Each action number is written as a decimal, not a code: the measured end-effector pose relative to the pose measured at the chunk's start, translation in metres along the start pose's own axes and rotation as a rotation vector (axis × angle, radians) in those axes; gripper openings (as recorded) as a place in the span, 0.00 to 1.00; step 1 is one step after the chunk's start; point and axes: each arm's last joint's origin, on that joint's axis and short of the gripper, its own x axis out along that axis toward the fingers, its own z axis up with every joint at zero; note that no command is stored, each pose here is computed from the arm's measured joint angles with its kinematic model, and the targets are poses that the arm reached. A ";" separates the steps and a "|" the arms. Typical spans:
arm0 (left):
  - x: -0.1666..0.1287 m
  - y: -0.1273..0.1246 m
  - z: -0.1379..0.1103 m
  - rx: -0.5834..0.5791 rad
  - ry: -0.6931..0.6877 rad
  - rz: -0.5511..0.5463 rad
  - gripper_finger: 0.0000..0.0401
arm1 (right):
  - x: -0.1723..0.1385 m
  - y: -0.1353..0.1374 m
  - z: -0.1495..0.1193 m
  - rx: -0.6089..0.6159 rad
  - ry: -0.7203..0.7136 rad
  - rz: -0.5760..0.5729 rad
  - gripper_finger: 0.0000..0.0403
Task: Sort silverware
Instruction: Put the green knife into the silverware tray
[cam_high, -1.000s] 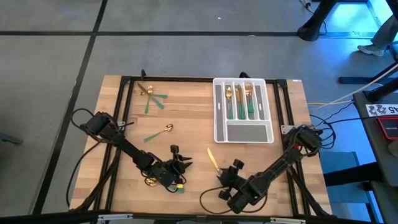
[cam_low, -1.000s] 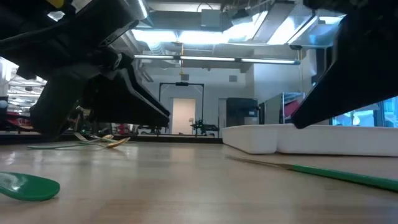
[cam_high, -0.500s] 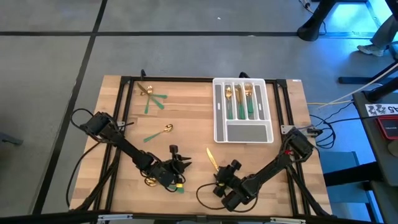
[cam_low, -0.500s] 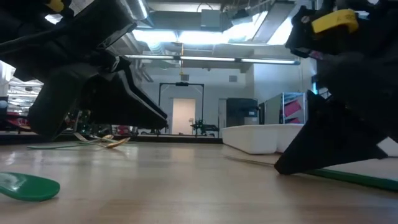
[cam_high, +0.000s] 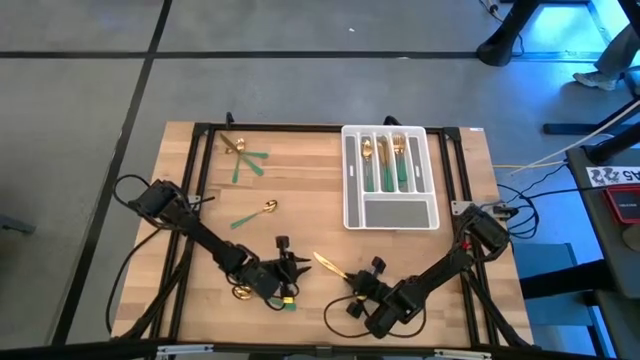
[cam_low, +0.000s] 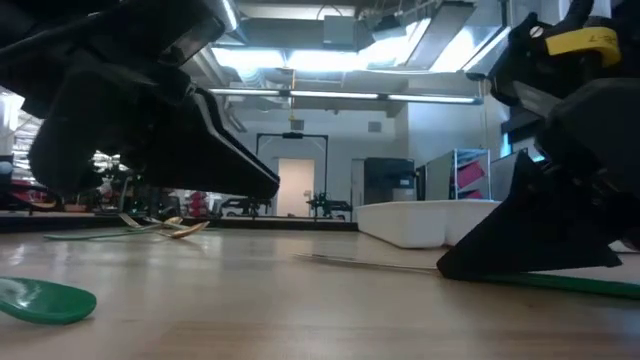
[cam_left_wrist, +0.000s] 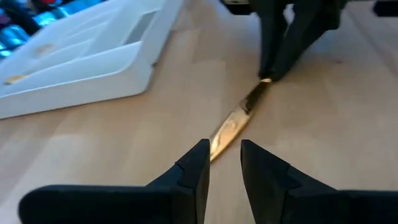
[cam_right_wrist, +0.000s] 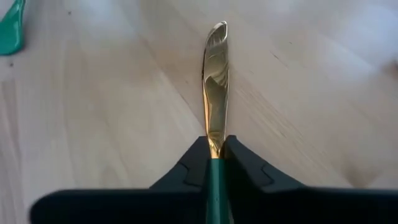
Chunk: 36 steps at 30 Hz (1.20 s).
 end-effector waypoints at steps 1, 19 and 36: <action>0.001 0.000 0.000 0.000 0.002 -0.016 0.20 | -0.001 0.000 0.001 -0.002 -0.001 0.002 0.13; 0.060 0.031 -0.006 0.046 -0.029 -0.342 0.52 | 0.002 -0.006 0.041 -0.089 0.168 0.158 0.11; 0.077 0.049 -0.020 0.219 0.106 -0.477 0.42 | 0.011 -0.026 0.088 -0.025 0.315 0.285 0.14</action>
